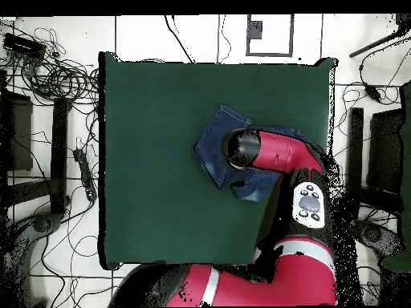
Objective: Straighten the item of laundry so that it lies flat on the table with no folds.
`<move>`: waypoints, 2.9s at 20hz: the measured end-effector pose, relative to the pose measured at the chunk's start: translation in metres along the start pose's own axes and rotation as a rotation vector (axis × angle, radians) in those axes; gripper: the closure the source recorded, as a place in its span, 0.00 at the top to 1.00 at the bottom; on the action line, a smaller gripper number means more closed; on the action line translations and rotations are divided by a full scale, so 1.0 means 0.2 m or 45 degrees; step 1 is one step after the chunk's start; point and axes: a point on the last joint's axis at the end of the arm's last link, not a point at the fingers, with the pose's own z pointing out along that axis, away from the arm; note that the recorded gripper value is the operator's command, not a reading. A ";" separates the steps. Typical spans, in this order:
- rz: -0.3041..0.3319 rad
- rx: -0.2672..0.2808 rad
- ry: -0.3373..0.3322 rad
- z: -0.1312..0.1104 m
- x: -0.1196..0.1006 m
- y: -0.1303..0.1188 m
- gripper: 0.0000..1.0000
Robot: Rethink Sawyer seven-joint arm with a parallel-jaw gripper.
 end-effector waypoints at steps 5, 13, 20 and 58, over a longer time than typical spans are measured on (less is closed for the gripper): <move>0.013 0.041 0.036 -0.07 -0.01 0.00 1.00; 0.061 0.057 0.012 -0.18 -0.08 -0.06 1.00; 0.116 0.026 0.011 -0.22 -0.11 -0.05 1.00; 0.375 -0.296 -0.019 -0.21 -0.43 0.19 1.00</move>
